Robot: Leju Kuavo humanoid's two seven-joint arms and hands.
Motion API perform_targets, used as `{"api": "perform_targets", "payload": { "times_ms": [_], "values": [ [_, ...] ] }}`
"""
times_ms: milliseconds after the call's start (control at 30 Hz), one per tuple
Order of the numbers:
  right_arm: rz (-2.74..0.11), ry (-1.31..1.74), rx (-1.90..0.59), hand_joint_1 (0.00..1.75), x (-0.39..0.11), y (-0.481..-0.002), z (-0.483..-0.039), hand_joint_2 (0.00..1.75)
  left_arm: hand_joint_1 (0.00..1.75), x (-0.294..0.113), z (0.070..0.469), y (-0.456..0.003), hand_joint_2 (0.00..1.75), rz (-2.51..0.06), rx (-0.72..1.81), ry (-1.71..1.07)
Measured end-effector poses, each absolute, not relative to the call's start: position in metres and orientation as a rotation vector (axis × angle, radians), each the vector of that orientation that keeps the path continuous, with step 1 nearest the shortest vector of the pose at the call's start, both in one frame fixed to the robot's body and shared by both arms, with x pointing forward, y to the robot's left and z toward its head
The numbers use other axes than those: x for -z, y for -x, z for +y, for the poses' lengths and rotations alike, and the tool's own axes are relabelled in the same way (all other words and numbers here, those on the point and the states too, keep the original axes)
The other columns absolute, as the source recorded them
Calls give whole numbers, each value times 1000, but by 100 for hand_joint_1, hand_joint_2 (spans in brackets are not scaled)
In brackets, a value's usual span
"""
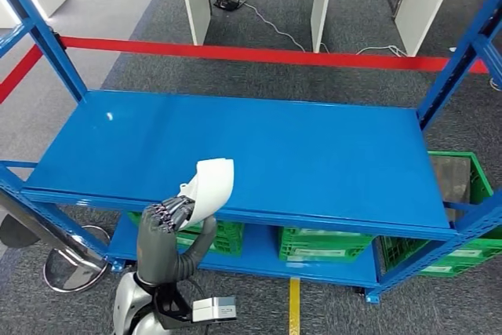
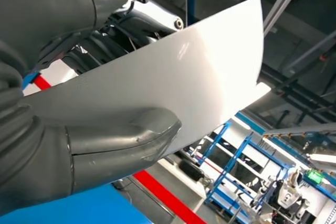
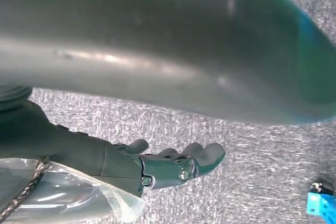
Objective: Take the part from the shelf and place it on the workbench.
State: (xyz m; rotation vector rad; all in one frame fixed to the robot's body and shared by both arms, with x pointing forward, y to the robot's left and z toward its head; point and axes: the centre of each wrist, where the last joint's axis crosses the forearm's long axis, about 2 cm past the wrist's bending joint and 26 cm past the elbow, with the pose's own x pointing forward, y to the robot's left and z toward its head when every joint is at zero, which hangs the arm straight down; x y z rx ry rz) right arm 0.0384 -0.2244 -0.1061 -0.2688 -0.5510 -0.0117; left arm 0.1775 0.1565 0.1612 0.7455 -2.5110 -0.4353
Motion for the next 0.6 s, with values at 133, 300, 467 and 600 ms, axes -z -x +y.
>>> {"api": "perform_targets", "payload": {
  "times_ms": [133, 300, 467, 600],
  "values": [
    [-547, 275, 15, 0, 106, -36, -223, 0, 175, -157, 162, -173, 175, -2485, 427, -755],
    [-558, 293, 34, 0, 105, -36, -219, 0, 175, -155, 165, -170, 175, -2475, 412, -754],
    [-560, 291, 47, 0, 104, -37, -212, 0, 175, -157, 166, -170, 175, -2476, 395, -764],
    [-585, 290, 53, 0, 104, -38, -211, 0, 175, -157, 167, -171, 175, -2474, 383, -765]
  ]
}}
